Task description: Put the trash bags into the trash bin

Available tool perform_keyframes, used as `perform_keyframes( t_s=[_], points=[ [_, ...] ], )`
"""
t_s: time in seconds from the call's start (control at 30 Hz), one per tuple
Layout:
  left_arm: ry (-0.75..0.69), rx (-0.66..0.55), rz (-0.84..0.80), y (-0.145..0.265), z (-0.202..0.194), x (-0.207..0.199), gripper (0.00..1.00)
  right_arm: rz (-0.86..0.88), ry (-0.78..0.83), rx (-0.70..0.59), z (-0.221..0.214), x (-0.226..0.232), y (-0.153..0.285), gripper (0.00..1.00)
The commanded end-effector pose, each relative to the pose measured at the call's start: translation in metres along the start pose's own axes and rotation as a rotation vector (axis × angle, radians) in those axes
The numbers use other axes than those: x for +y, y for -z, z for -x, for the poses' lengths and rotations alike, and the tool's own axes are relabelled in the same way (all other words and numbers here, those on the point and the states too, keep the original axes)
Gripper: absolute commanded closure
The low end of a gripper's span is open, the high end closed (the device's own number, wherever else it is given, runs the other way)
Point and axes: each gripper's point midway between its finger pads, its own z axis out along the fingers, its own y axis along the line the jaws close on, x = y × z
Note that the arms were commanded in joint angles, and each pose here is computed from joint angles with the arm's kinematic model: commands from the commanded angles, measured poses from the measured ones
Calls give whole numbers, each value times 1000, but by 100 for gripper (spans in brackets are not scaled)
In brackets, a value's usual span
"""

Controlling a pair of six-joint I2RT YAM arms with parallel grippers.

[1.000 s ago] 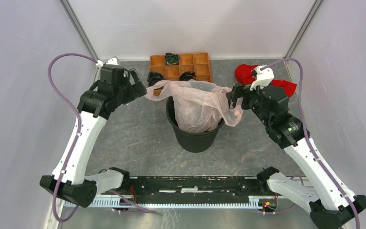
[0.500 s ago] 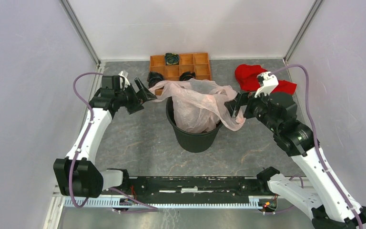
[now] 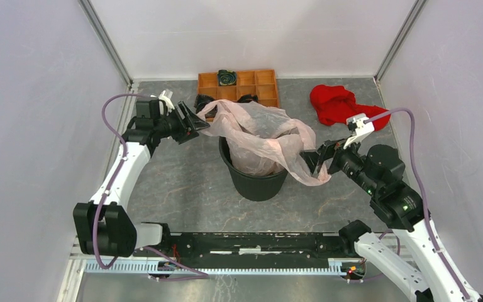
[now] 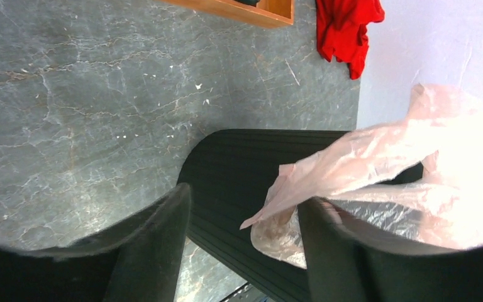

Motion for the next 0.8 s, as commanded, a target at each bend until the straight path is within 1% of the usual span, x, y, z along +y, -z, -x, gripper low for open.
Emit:
perform_keyframes(
  t_s=[0.0,0.03,0.13,0.23,0.27,0.3,0.37,0.43,0.53,0.6,0.77],
  points=[
    [15,0,-77,-4,4,-13,39,-71,18,-71,5,-15,-2,6],
    [10,1,-75,-3,3,-13,47,-119,18,-82,5,-24,-2,11],
    [-24,10,-67,8,-1,-16,71,-162,31,-90,6,-33,-3,31],
    [-79,16,-20,28,-10,-15,90,-161,85,-78,10,-33,0,48],
    [-100,11,6,37,-13,-13,95,-154,109,-66,9,-32,1,53],
    [-121,-1,30,46,-16,-11,98,-147,132,-60,9,-32,2,57],
    [-150,-27,81,65,-23,-7,98,-146,164,-40,4,-33,4,66],
    [-171,-69,126,85,-27,-4,98,-169,183,-21,0,-38,5,69],
    [-201,-157,186,113,-30,0,98,-214,197,12,-6,-48,7,73],
    [-194,-189,221,125,-38,7,98,-253,200,31,-11,-55,8,74],
    [-112,-158,217,123,-77,31,98,-431,187,77,-21,-86,17,75]
  ],
)
